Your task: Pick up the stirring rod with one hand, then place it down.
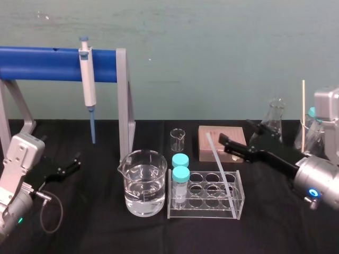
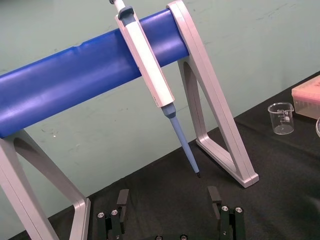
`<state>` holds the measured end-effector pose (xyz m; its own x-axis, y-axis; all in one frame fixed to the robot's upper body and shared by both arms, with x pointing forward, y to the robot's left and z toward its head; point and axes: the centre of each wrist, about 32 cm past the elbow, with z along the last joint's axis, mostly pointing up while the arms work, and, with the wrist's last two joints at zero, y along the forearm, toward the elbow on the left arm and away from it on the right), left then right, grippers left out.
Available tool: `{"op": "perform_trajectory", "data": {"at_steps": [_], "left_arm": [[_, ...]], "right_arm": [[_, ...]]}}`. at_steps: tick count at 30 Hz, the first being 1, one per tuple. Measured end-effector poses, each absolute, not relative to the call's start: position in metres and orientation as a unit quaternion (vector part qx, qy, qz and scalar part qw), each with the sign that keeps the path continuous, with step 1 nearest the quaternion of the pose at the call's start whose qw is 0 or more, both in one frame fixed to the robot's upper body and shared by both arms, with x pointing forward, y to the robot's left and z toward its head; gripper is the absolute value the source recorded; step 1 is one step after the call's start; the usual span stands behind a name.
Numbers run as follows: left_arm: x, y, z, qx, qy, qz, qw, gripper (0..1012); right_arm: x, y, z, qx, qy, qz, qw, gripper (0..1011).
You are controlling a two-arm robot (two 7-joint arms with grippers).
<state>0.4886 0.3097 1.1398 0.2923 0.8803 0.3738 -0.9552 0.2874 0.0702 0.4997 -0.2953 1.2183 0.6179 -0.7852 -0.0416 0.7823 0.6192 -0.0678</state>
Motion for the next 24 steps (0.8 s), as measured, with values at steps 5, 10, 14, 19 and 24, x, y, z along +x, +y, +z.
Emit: {"op": "perform_trajectory", "data": {"at_steps": [5,10,14,19,24], "left_arm": [[0.489,0.31,1.14,0.141,-0.132,0.58,0.791,1000],[0.489,0.31,1.14,0.142,-0.132,0.58,0.791,1000],[0.489,0.31,1.14,0.142,-0.132,0.58,0.791,1000],[0.489,0.31,1.14,0.141,-0.133,0.58,0.791,1000],[0.489,0.31,1.14,0.141,-0.132,0.58,0.791,1000]], "right_arm": [[0.509,-0.287,1.223,-0.053,0.044,-0.412,0.909,1000],[0.517,-0.28,1.225,-0.082,0.053,-0.398,0.912,1000],[0.519,-0.275,1.225,-0.106,0.058,-0.39,0.913,1000],[0.519,-0.273,1.224,-0.134,0.065,-0.387,0.91,1000],[0.517,-0.273,1.223,-0.144,0.065,-0.388,0.908,1000]]}}
